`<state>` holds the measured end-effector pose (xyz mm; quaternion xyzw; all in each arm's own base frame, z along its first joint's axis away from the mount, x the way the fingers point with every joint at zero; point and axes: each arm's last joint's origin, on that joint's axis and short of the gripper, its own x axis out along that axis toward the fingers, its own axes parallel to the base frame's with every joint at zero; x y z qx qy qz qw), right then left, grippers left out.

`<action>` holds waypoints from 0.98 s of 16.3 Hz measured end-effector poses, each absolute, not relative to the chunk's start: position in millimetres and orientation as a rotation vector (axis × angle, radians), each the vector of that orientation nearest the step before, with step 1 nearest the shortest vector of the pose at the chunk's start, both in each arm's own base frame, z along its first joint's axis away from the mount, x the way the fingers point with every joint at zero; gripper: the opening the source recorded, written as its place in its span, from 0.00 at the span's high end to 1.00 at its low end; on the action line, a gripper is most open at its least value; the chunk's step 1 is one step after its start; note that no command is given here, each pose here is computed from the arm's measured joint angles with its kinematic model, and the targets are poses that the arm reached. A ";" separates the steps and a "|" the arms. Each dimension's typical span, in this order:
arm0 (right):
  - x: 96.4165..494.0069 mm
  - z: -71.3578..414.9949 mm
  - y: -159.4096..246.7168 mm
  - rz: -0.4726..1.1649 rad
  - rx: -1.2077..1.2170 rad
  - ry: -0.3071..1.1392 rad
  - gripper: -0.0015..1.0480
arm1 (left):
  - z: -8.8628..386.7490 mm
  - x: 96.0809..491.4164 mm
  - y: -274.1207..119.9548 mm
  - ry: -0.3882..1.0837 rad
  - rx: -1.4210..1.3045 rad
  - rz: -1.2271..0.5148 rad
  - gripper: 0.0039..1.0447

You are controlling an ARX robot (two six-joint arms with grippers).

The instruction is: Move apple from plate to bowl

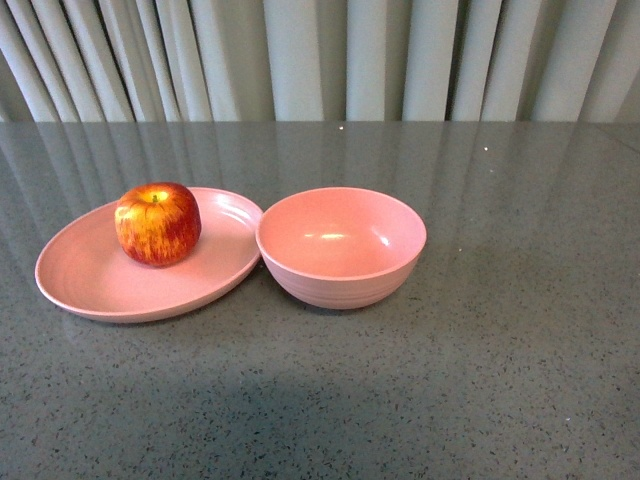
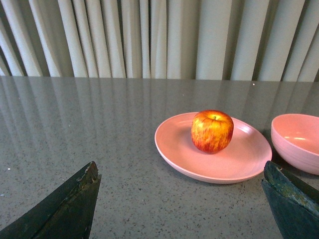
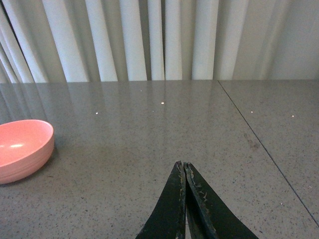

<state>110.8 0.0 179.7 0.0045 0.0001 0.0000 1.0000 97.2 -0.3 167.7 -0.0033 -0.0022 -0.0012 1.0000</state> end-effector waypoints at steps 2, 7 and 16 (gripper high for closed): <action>108.7 177.4 0.0 0.000 0.009 -0.002 0.98 | 167.7 97.2 -0.3 -0.004 -0.007 -0.003 0.06; 97.2 167.1 0.0 0.000 0.006 -0.004 0.98 | 167.6 97.2 -0.3 -0.004 -0.004 -0.003 0.06; 97.2 167.1 0.0 0.000 0.006 -0.004 0.66 | 167.6 97.2 -0.3 -0.004 -0.003 -0.003 0.06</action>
